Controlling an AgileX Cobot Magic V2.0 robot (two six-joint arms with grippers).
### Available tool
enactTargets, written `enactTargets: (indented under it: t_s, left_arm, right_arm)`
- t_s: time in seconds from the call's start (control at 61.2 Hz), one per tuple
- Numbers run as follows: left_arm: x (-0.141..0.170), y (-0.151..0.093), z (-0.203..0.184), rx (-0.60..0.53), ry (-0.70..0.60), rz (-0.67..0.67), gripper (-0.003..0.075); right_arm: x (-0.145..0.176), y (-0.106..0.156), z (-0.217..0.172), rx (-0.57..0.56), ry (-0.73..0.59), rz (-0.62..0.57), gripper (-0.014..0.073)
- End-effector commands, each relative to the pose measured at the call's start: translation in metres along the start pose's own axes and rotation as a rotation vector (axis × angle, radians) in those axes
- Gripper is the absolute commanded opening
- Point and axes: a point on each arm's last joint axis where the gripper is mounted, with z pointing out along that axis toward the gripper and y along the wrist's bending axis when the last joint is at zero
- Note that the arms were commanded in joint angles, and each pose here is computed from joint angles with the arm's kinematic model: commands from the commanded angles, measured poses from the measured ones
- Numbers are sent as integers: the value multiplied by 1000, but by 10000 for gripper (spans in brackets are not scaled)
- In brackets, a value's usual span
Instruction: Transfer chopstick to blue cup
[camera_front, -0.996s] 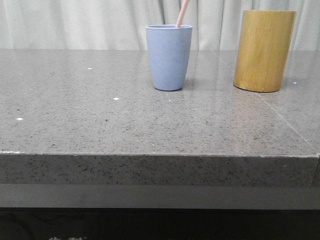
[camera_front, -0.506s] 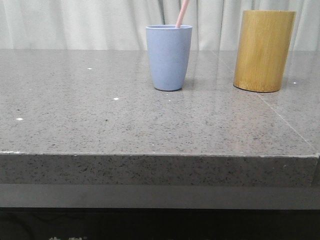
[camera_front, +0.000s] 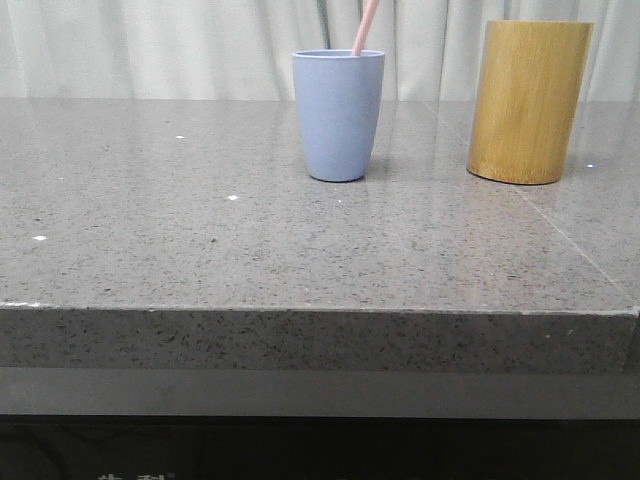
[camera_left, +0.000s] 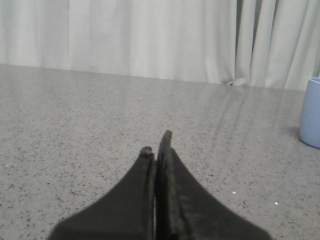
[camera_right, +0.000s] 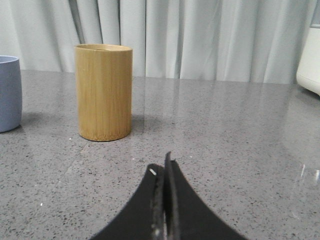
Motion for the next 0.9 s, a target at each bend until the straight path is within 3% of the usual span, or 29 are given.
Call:
enactTargets:
  t_s: [0.0, 0.163, 0.882]
  left_arm:
    - [-5, 0, -2, 4, -94, -9, -19]
    - [-5, 0, -2, 4, -94, -9, -19]
    - [-5, 0, -2, 4, -94, -9, -19]
  right_arm:
    - [-11, 0, -3, 6, -115, 9, -117]
    - [-10, -1, -2, 8, -106, 86, -117]
    - [-10, -1, -2, 8, -103, 87, -117]
